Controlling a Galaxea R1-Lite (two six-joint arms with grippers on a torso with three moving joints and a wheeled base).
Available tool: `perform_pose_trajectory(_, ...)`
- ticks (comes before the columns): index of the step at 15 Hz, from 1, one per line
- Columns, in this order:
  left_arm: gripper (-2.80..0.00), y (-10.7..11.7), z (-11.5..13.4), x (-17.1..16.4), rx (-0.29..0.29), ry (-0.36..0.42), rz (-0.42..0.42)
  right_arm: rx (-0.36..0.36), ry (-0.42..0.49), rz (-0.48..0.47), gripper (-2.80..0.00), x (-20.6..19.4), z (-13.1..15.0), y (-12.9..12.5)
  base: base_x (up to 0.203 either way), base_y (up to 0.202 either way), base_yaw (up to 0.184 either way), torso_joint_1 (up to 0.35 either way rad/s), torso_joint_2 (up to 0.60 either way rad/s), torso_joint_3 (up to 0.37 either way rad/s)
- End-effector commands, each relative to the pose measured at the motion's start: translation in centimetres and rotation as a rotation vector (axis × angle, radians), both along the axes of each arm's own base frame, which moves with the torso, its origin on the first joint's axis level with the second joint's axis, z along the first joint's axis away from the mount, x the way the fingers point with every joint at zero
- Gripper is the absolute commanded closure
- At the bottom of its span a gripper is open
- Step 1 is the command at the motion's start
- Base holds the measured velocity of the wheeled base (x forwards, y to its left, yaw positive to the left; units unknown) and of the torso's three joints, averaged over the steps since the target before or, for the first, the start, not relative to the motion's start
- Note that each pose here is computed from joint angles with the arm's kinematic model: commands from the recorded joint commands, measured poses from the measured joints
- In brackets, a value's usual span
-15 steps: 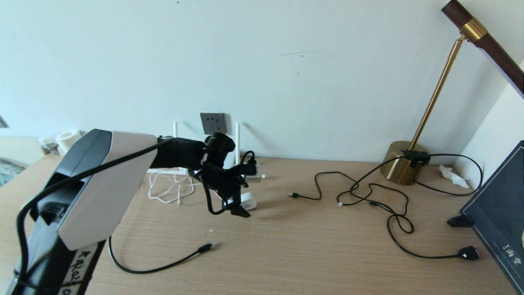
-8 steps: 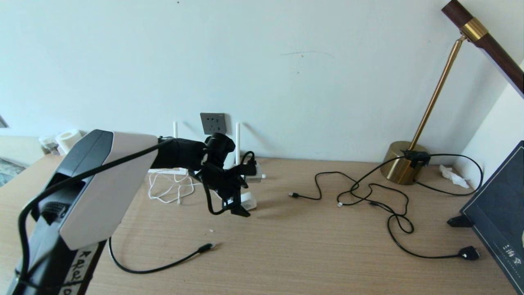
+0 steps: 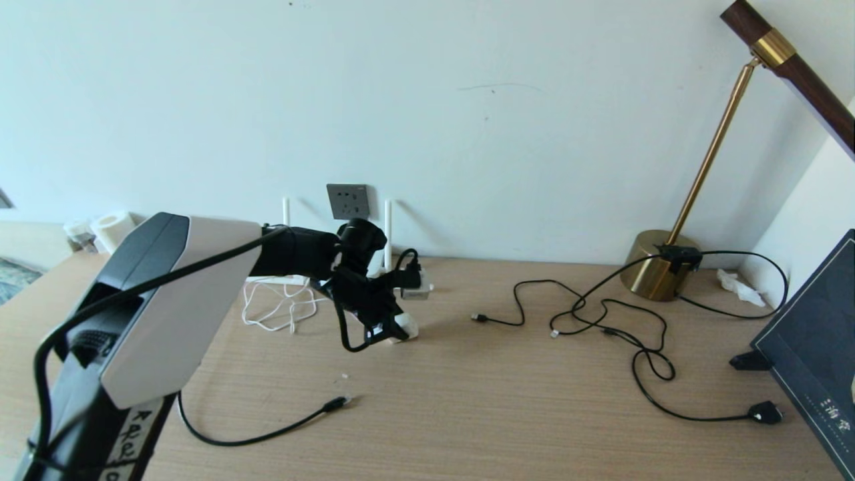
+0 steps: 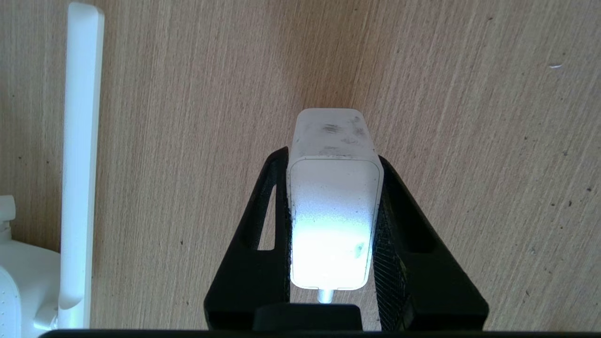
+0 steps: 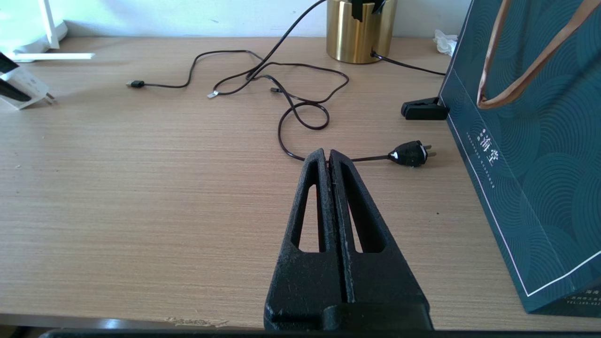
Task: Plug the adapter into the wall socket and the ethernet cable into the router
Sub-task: Pick up plug, then align plug and socket
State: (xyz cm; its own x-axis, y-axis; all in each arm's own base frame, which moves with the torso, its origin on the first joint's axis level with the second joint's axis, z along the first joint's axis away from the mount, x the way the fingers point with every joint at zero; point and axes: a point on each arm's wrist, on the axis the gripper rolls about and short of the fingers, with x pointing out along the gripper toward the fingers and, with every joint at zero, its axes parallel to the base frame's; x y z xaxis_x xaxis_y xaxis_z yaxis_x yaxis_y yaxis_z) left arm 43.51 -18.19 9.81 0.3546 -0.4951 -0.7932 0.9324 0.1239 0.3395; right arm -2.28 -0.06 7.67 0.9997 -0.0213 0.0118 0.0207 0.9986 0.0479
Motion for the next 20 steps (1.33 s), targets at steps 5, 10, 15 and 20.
perform_pose_trajectory(5,0.0,0.7,4.7,-1.3,-0.064,-0.056,0.037,0.0,0.001,0.0,0.0,0.0,0.0,0.0,0.0,0.0,0.0,0.0,0.0,0.0)
perform_pose_trajectory(10,0.0,4.6,17.1,-7.0,-0.224,-0.266,0.074,0.0,0.001,0.0,0.0,0.0,0.0,0.0,0.0,0.0,0.0,0.0,0.0,0.0)
perform_pose_trajectory(15,0.0,10.1,27.1,-19.2,-0.343,-0.406,0.328,0.0,0.001,0.0,0.0,0.0,0.0,0.0,0.0,0.0,0.0,0.0,0.0,0.0)
perform_pose_trajectory(20,0.0,10.8,29.8,-24.4,-0.795,-0.113,0.669,0.0,0.001,0.0,0.0,0.0,0.0,0.0,0.0,0.0,0.0,0.0,0.0,0.0)
